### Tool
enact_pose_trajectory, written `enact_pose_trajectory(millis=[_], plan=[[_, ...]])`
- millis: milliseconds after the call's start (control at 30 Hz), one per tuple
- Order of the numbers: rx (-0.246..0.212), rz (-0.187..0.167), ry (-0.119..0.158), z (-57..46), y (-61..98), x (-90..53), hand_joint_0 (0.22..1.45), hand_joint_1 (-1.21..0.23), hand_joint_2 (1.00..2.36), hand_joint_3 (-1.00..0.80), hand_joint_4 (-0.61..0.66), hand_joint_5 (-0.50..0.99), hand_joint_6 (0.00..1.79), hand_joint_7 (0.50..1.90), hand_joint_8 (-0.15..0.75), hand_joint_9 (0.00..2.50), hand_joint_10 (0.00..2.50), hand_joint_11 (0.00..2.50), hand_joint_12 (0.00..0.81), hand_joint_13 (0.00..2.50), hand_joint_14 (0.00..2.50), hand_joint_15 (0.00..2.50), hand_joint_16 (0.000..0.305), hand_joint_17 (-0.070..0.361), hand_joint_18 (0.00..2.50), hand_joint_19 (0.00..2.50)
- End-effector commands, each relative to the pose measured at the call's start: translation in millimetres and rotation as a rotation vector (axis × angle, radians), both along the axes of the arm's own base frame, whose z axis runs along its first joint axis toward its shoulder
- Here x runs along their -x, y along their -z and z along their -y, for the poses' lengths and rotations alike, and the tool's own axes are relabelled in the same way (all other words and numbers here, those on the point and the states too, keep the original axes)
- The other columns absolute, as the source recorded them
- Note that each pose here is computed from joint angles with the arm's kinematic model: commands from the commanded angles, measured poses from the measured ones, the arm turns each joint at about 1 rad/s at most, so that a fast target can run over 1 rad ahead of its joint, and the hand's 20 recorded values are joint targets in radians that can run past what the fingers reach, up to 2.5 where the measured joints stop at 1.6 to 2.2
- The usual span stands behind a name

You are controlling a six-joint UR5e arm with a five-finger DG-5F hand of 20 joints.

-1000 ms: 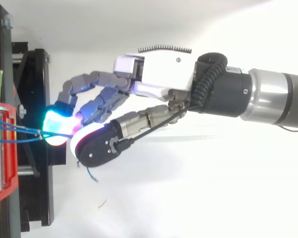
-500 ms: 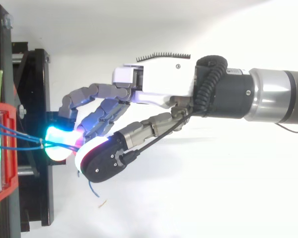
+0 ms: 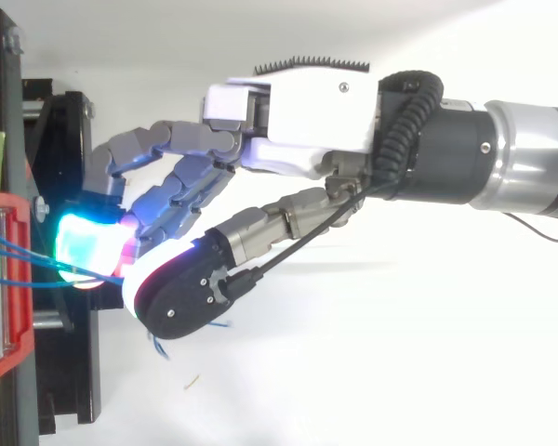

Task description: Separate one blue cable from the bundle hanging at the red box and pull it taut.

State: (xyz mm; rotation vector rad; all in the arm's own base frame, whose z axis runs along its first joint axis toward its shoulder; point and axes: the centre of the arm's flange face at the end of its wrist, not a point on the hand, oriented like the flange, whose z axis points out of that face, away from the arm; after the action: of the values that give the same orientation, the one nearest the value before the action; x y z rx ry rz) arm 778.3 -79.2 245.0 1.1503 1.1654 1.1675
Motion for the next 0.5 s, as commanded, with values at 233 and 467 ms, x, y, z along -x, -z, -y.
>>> enact_pose_trajectory(millis=[233, 467], plan=[[-0.004, 0.006, 0.010, -5.4, -3.7, -0.4, 0.60, -0.66, 1.00, -0.43, 0.22, -0.18, 0.50, 1.04, 0.311, 0.80, 0.02, 0.80, 0.397, 0.93, 0.02, 0.71, 0.042, 0.094, 0.68, 0.56], [-0.061, 0.026, 0.023, -6.5, 21.9, -7.1, 0.60, -0.66, 1.00, -0.44, 0.22, -0.18, 0.50, 1.04, 0.311, 0.80, 0.02, 0.79, 0.398, 0.94, 0.03, 0.71, 0.042, 0.094, 0.69, 0.57]])
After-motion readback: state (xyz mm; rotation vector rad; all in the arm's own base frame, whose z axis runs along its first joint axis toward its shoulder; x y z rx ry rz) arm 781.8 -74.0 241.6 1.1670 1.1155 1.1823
